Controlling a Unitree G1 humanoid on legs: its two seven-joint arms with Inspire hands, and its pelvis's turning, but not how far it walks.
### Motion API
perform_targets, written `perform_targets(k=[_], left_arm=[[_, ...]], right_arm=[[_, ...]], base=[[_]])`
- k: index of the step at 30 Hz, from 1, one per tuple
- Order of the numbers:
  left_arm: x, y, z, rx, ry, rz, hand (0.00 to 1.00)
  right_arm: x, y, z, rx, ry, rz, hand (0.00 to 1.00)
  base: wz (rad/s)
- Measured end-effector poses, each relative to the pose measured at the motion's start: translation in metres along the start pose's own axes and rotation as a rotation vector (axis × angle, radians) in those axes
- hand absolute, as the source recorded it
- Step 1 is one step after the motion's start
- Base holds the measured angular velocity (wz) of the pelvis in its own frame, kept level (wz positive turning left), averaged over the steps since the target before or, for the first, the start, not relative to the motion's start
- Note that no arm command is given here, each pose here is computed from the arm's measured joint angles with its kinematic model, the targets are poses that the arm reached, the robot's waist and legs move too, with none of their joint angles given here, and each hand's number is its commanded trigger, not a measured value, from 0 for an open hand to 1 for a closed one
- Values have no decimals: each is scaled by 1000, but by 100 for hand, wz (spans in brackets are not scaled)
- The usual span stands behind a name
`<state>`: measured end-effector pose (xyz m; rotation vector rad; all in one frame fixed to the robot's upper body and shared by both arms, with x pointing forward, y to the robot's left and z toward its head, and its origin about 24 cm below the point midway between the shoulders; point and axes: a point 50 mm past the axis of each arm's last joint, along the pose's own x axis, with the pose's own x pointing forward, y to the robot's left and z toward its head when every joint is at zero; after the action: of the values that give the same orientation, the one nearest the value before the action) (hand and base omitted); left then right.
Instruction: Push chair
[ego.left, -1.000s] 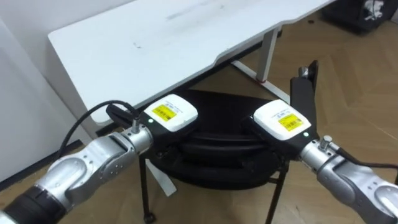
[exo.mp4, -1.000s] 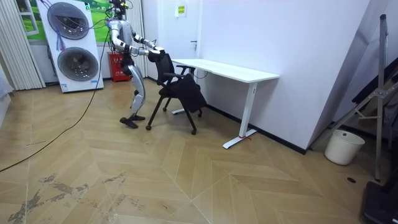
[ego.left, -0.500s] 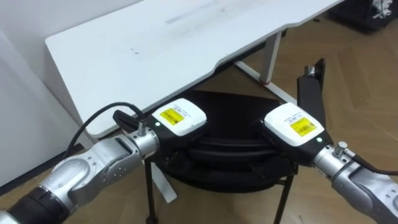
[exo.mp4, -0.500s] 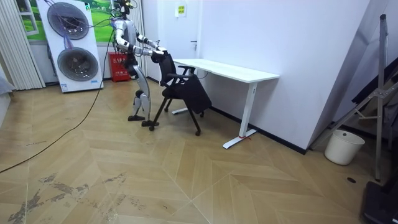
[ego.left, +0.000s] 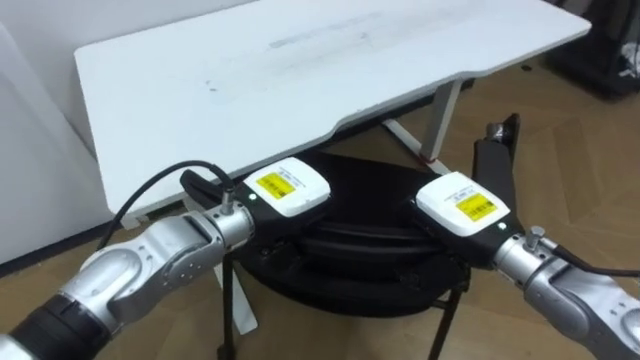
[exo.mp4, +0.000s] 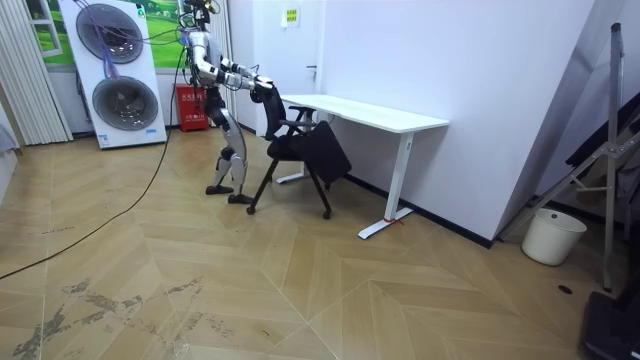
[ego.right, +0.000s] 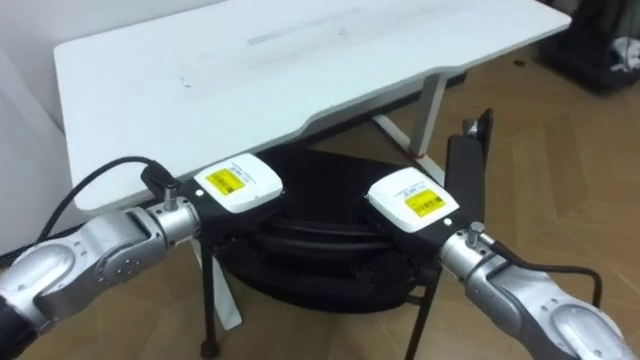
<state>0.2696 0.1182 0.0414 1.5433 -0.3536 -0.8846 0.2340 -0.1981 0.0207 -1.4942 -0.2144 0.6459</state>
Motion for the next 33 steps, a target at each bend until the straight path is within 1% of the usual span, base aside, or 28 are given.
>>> perform_targets(k=[6, 8, 9, 11, 15, 20, 25, 33], left_arm=[[10, 2, -2, -19, 19, 8, 100], [10, 10, -8, -3, 18, 34, 100], [14, 8, -5, 8, 19, 33, 100], [17, 4, -4, -5, 18, 22, 100], [15, -1, -6, -11, 4, -1, 100], [16, -3, -5, -13, -13, -3, 100], [17, -2, -3, -16, -18, -1, 100], [14, 3, -8, 12, -17, 19, 100]], right_arm=[[3, 0, 0, 6, 37, -6, 100], [3, -9, -2, -11, 27, -24, 100], [3, -12, -4, -27, 32, -10, 100], [3, -9, -6, -33, 50, 7, 100], [6, -1, -1, -27, 35, 39, 100], [5, 1, -1, -29, 26, 53, 100], [3, 3, -2, -30, 31, 62, 100], [5, -2, 0, -43, 23, 56, 100]], base=[[34], [81], [28], [-39], [-2], [24], [31], [31]])
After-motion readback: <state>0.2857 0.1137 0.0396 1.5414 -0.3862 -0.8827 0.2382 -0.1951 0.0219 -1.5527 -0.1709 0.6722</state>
